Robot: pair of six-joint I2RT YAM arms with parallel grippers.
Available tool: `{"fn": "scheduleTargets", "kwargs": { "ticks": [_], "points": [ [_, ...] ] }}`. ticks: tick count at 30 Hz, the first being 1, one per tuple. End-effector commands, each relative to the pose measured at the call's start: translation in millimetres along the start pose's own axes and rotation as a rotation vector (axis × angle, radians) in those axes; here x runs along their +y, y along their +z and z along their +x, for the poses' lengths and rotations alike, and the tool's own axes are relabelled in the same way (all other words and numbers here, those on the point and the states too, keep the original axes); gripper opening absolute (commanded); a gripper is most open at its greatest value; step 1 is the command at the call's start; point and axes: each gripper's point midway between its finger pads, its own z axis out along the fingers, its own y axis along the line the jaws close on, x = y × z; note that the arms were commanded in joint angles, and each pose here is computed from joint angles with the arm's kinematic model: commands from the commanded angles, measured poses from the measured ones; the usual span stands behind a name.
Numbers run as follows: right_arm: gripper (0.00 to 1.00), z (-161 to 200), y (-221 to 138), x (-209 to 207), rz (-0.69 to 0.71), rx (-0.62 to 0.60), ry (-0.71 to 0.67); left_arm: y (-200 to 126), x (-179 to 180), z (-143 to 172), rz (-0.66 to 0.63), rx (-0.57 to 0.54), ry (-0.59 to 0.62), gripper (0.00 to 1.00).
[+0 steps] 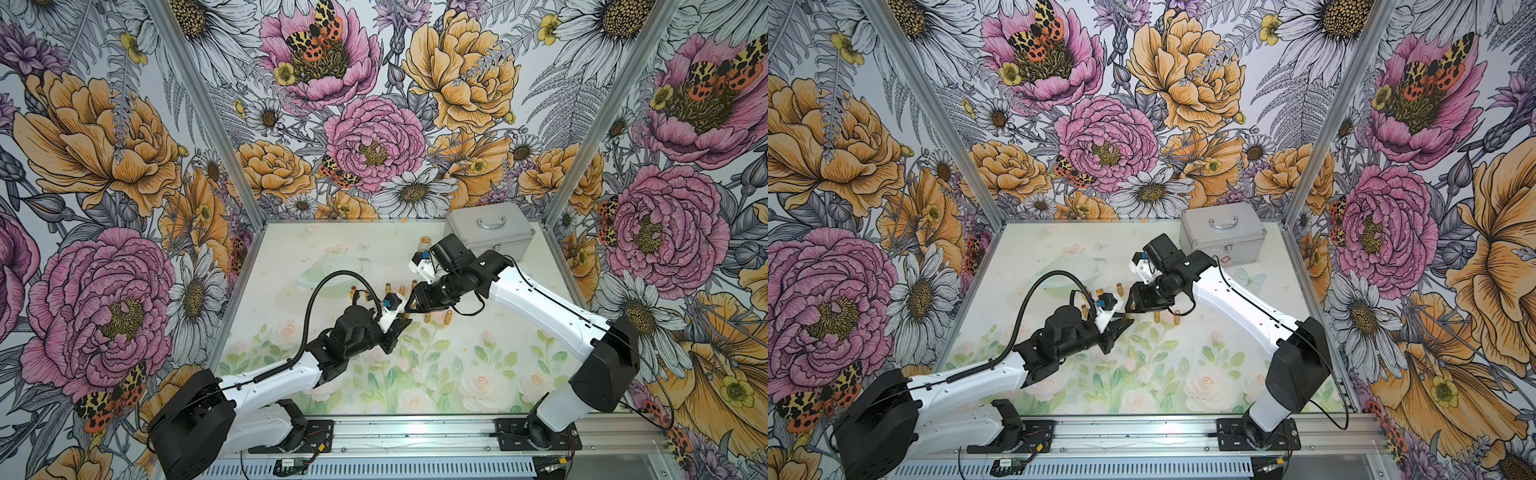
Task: Open the lipstick cap
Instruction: Open the cover of the lipstick.
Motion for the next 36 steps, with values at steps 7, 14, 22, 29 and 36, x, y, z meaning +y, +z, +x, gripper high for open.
{"fn": "scheduleTargets", "kwargs": {
  "ticks": [7, 14, 22, 29, 36],
  "points": [
    [0.39, -13.1, -2.8, 11.9, -0.059, -0.064, -0.008, -6.1, 7.8, -1.1, -0.039, 0.002, -0.007, 0.0],
    [0.33, -8.1, 4.7, 6.2, -0.046, -0.047, 0.006, -5.9, 9.8, -2.6, -0.052, 0.002, -0.007, 0.0],
    [0.28, -8.2, 7.7, 3.8, -0.038, -0.045, 0.004, -6.0, 10.8, -4.5, -0.058, -0.002, -0.007, 0.0],
    [0.22, -11.6, 4.8, 4.8, -0.036, -0.063, -0.002, -6.4, 10.5, -2.4, -0.057, 0.004, -0.01, 0.0],
    [0.19, -18.3, -8.0, 11.9, -0.037, -0.108, -0.018, -7.4, 14.8, 5.0, -0.081, 0.017, -0.033, 0.0]
  ]
}}
